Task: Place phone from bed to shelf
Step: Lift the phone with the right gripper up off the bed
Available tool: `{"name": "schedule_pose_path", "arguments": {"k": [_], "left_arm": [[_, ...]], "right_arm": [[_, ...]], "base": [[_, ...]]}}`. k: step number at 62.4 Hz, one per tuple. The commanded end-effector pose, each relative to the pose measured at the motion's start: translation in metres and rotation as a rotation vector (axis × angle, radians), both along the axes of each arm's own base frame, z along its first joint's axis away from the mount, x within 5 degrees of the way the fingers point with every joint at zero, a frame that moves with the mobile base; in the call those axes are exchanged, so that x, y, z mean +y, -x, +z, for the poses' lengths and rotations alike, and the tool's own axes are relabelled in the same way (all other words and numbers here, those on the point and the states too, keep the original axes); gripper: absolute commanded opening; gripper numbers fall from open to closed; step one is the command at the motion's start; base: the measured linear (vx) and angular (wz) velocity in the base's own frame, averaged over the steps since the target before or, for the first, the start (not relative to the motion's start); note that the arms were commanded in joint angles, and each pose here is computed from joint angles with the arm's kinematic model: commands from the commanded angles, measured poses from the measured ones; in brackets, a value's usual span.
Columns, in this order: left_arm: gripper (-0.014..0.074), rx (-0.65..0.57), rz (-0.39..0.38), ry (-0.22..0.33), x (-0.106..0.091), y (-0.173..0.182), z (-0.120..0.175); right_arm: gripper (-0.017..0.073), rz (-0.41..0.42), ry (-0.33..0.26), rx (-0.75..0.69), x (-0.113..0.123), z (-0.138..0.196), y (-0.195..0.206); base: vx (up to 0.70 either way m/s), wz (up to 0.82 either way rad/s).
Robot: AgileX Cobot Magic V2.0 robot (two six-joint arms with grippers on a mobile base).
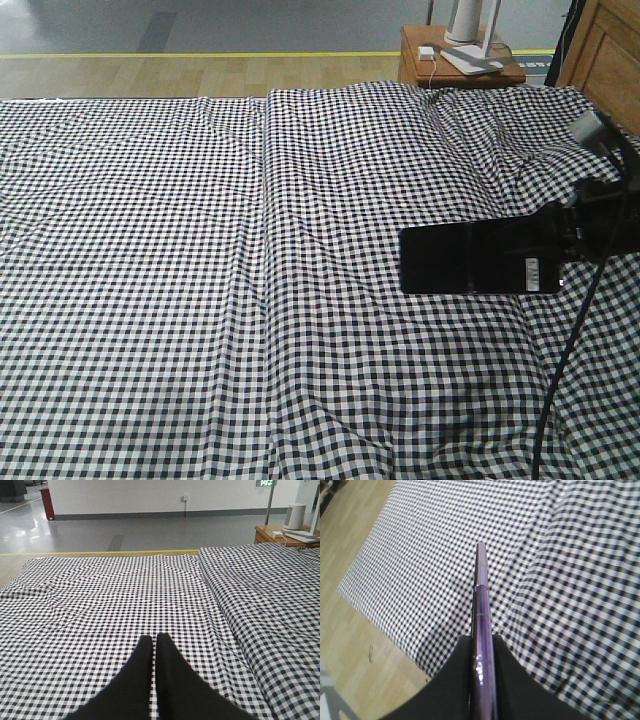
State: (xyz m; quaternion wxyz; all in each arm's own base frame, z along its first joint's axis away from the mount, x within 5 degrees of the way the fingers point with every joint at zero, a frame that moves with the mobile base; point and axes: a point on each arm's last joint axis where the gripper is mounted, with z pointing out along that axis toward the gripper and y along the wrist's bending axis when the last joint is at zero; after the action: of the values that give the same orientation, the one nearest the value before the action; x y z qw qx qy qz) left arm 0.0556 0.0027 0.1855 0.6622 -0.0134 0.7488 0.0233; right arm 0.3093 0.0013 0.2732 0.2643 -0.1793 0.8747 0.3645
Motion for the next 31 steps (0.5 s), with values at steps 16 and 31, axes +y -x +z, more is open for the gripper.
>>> {"name": "schedule_pose_path", "arguments": {"k": [16,31], "left_arm": [[0.0001,-0.071,0.003,0.005,0.0,0.0,0.004],[0.0001,-0.071,0.003,0.005,0.0,0.0,0.004]], "right_arm": [[-0.0002,0.233,-0.177,-0.102,0.076,0.057,0.034],[-0.0002,0.359,-0.229,-0.119,0.116,0.075,0.06]], "base": [[0.0,0.0],[0.0,0.0]]}}
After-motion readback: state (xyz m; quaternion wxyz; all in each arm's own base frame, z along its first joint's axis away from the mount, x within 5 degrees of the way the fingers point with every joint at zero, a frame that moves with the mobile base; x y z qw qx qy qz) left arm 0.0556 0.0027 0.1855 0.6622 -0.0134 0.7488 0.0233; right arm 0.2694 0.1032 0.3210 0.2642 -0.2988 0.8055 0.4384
